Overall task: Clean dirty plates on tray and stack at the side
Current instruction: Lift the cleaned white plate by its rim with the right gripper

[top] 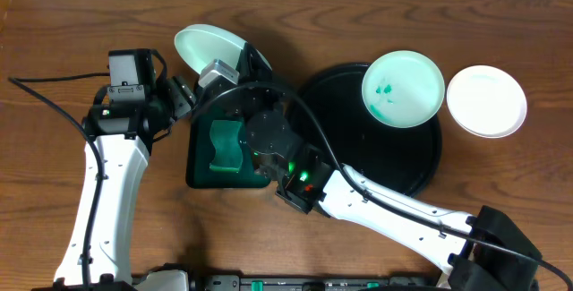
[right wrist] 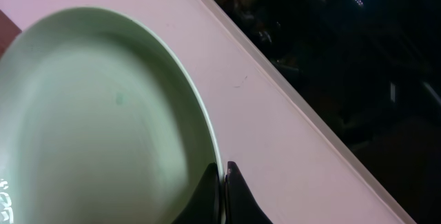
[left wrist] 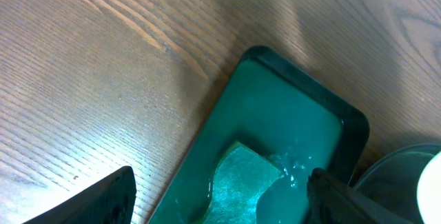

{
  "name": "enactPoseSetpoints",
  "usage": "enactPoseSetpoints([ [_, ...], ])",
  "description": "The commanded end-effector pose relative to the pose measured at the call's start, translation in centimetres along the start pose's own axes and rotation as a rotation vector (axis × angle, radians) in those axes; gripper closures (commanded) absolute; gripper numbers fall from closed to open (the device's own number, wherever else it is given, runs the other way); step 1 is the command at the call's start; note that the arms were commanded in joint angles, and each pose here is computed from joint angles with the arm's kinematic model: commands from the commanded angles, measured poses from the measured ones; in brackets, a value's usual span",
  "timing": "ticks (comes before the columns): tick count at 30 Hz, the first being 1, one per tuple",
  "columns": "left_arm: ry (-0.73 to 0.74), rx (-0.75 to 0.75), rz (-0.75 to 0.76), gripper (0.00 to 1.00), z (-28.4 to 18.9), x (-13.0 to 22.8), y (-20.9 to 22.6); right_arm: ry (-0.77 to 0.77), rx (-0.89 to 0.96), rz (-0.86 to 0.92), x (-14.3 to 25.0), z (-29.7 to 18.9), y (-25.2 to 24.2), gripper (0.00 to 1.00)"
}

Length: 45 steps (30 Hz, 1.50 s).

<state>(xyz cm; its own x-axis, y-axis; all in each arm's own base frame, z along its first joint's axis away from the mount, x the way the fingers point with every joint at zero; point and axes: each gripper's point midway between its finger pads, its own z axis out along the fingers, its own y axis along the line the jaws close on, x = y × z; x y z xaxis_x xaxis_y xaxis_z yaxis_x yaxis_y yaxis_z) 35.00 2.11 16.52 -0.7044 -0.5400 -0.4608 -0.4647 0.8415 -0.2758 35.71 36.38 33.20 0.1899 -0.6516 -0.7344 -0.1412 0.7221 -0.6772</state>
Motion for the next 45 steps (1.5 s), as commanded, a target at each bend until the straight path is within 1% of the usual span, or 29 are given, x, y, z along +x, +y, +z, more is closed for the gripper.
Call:
enactPoseSetpoints([
  [1,-0.009,-0.004,-0.007,0.20,-0.1,-0.3,0.1,-0.018,0.006,0.039,-0.9,-0.2,-0.4,0.99],
  [13,-0.009,-0.004,-0.007,0.20,-0.1,-0.3,0.1,-0.015,0.008,0.064,-0.8,-0.1,-0.5,0.99],
  [16,-0.009,-0.004,-0.007,0.20,-0.2,-0.3,0.1,-0.007,0.017,0.112,-0.6,0.0,-0.7,0.99],
  [18,-0.009,-0.004,-0.007,0.20,-0.1,-0.3,0.1,0.011,0.039,0.182,0.0,0.2,-1.3,0.99],
  [22,-0.009,-0.004,-0.007,0.20,-0.1,-0.3,0.1,0.101,0.105,0.372,3.0,1.3,-2.5,0.99],
  [25,-0.009,-0.004,-0.007,0.20,-0.1,-0.3,0.1,0.195,0.081,0.488,6.1,2.0,-1.7,0.99],
  [28,-0.009,-0.004,-0.007,0.20,-0.2,-0.3,0.1,0.301,-0.002,0.587,9.3,2.2,0.3,0.99],
  [31,-0.009,-0.004,-0.007,0.20,-0.1,-0.3,0.1,0.410,-0.127,0.731,11.8,2.2,2.6,0.99],
  [36,-0.009,-0.004,-0.007,0.20,-0.1,-0.3,0.1,0.546,-0.313,0.962,14.3,2.3,4.6,0.99],
  [40,-0.009,-0.004,-0.007,0.20,-0.1,-0.3,0.1,0.580,-0.348,0.995,15.8,2.9,3.7,0.99],
  [45,-0.009,-0.004,-0.007,0.20,-0.1,-0.3,0.1,0.640,-0.309,1.018,18.3,2.8,0.4,0.99],
])
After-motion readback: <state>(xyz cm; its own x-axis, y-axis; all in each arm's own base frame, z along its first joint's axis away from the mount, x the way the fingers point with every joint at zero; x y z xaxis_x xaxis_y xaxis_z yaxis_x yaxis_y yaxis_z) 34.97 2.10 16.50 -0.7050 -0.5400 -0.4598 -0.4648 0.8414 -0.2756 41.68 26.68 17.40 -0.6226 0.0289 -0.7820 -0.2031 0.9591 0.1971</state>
